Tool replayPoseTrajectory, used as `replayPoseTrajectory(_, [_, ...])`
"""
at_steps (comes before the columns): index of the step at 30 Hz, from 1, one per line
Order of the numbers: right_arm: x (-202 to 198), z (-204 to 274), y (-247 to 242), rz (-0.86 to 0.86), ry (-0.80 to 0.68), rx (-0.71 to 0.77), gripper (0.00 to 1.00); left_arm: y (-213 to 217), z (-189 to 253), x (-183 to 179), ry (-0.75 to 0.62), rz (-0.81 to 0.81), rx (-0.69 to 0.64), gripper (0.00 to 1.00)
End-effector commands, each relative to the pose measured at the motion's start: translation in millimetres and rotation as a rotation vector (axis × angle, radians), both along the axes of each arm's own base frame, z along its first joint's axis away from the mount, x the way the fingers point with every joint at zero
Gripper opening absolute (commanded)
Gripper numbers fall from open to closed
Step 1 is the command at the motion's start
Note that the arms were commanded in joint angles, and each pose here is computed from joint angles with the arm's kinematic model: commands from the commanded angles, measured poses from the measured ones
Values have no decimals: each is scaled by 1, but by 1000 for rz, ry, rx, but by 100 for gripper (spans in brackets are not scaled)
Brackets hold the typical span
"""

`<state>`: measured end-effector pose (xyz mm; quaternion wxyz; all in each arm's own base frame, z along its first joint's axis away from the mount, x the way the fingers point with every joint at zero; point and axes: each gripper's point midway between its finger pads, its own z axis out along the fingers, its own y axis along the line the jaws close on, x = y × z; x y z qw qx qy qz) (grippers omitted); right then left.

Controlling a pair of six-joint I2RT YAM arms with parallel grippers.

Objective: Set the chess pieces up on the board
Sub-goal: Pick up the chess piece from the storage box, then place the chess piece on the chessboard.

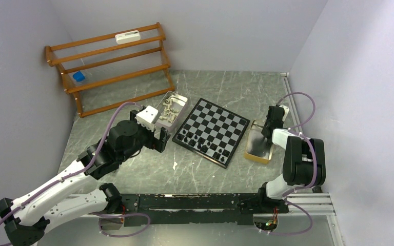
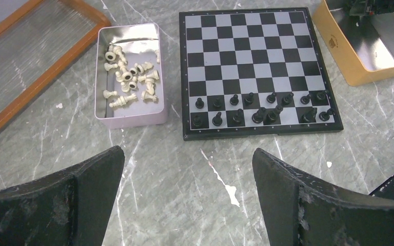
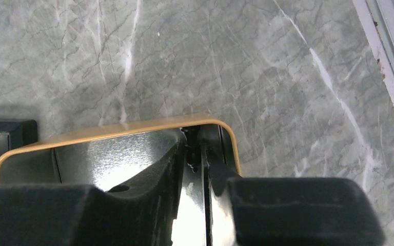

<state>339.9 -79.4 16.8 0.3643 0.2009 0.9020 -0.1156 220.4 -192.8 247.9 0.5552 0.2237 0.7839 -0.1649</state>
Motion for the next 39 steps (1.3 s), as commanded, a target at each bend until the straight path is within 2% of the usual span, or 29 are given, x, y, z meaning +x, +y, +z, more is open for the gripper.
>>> replayPoseTrajectory(1, [-1, -5, -8, -13, 3, -34, 20, 7, 1, 3, -16, 24, 13, 100])
replayPoseTrajectory(5, [-4, 0, -6, -10, 19, -23, 6, 7, 1, 3, -17, 29, 13, 100])
replayPoseTrajectory(8, [-3, 16, -1, 10, 26, -1, 0, 8, -1, 3, -15, 31, 18, 100])
replayPoseTrajectory(14, [-17, 33, 4, 3, 89, 31, 0, 9, -1, 4, -20, 35, 32, 100])
replayPoseTrajectory(17, [-17, 50, 10, 16, 68, 58, 0, 10, -3, 4, -17, 39, 34, 100])
replayPoseTrajectory(20, [-12, 73, 31, 82, 34, 148, 0, 10, -5, 5, -16, 40, 45, 100])
replayPoseTrajectory(25, [-5, 108, 90, 279, -6, 321, 0, 8, -8, 7, -6, 46, 36, 100])
replayPoseTrajectory(28, [-11, 118, 127, 413, 46, 366, 0, 6, -10, 7, 10, 58, 23, 100])
replayPoseTrajectory(31, [-24, 128, 174, 594, 107, 400, 0, 3, -15, 9, 63, 102, -21, 100])
replayPoseTrajectory(35, [-52, 158, 240, 843, 49, 460, 0, -16, -8, 5, 160, 88, -119, 100])
replayPoseTrajectory(39, [-79, 175, 277, 1005, 12, 571, 0, -42, 1, 7, 240, 52, -179, 100])
